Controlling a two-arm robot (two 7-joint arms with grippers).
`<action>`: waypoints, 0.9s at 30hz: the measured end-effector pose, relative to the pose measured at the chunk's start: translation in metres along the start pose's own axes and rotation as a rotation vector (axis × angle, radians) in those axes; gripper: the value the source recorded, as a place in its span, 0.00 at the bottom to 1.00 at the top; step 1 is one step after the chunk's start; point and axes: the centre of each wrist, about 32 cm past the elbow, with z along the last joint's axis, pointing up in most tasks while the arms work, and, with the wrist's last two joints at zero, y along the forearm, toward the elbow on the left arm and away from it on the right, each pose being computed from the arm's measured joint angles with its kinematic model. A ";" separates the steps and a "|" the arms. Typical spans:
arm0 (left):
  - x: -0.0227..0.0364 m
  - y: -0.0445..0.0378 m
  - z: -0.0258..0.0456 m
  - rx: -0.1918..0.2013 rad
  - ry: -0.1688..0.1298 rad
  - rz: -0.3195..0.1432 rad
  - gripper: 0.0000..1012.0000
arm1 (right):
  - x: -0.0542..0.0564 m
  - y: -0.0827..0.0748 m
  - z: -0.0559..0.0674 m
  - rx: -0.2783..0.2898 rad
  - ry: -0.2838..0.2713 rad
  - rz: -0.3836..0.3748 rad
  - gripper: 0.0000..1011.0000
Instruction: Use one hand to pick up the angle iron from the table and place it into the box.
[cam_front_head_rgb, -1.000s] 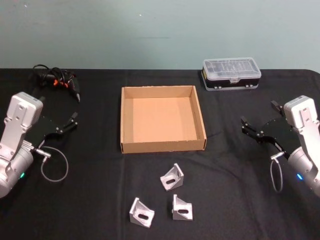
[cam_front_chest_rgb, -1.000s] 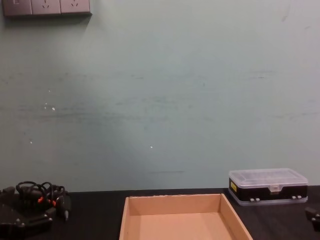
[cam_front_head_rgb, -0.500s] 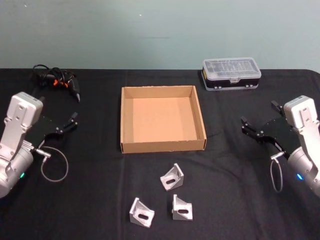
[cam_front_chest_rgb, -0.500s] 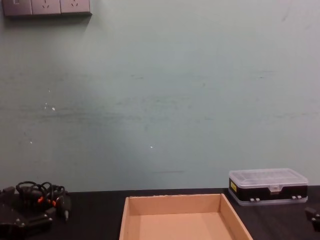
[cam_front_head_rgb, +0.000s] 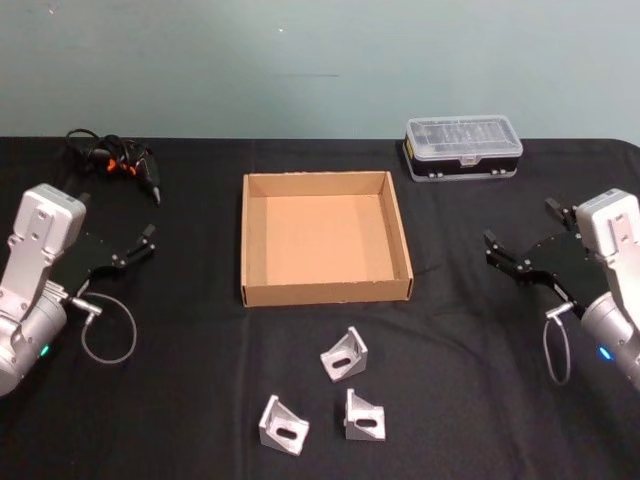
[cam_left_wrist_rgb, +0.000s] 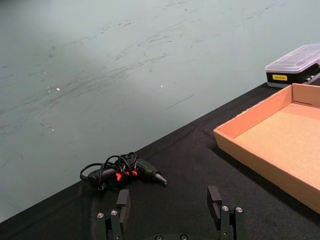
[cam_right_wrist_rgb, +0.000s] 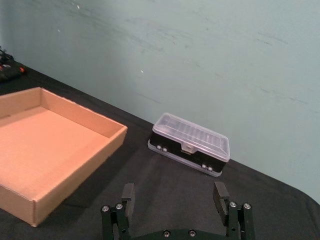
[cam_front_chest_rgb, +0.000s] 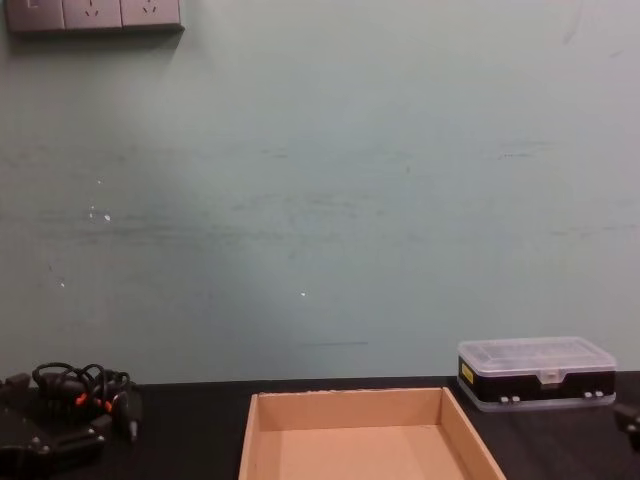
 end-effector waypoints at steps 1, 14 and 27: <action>0.0000 0.0000 0.0000 0.000 0.000 0.000 1.00 | 0.001 -0.002 0.003 0.010 0.005 0.007 0.99; 0.0000 0.0000 0.0000 0.000 0.000 0.000 1.00 | 0.015 -0.034 0.045 0.060 0.037 0.195 0.99; 0.0000 0.0000 0.0000 0.000 0.000 0.000 1.00 | 0.030 -0.055 0.082 0.014 0.084 0.576 0.99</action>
